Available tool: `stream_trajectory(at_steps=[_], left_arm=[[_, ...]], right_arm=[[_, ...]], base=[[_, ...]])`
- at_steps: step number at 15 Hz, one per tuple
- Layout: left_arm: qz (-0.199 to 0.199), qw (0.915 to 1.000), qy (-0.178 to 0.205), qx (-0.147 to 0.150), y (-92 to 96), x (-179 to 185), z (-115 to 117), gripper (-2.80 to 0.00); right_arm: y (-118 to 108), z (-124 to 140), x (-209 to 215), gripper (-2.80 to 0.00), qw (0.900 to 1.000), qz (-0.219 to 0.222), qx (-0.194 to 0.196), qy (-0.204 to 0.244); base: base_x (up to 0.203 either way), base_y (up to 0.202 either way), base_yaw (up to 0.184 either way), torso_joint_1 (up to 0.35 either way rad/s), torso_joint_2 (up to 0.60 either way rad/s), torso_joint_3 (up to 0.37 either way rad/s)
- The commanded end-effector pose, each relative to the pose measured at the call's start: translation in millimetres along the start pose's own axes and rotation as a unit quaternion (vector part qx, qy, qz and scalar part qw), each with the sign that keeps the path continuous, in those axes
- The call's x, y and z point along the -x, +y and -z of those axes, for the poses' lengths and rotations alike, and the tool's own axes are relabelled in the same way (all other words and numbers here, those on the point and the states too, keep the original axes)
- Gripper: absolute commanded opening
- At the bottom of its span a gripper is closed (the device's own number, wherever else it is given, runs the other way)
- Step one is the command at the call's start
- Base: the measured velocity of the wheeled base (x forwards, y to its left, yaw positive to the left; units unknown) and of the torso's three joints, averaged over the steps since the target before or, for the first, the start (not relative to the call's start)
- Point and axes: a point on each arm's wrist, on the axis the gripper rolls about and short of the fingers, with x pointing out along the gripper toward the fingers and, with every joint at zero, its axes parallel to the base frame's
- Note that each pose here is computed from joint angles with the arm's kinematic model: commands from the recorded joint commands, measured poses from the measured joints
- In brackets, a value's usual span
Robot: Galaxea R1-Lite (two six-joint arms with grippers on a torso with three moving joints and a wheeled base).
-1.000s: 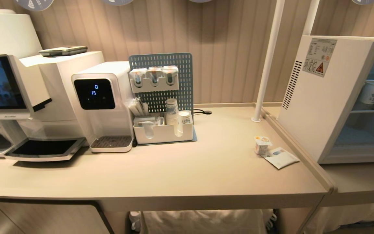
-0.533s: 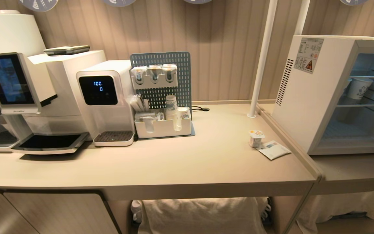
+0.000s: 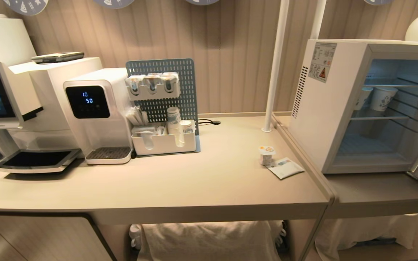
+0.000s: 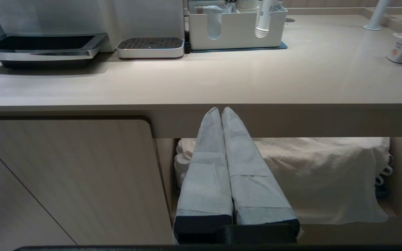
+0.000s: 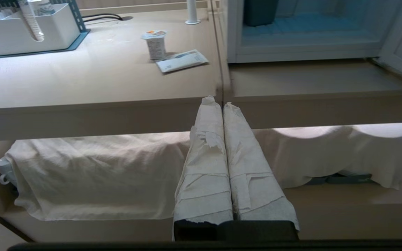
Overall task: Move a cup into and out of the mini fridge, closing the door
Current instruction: Close the freezer door
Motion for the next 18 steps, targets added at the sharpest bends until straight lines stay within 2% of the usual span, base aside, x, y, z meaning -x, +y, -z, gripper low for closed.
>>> stream_trajectory(at_steps=[1, 18], left_arm=[[0.0, 1.0, 0.001, 0.0, 0.0, -0.2, 0.4, -2.8], [0.0, 1.0, 0.001, 0.0, 0.0, -0.2, 0.4, -2.8]], right_arm=[[0.0, -0.1, -0.1, -2.8, 1.0, 0.0, 0.0, 0.001], [0.0, -0.5, 0.1, -2.8, 1.0, 0.0, 0.0, 0.0]], base=[[0.0, -0.192, 0.001, 0.001, 0.0, 0.004], [0.0, -0.195, 0.001, 0.003, 0.0, 0.002]])
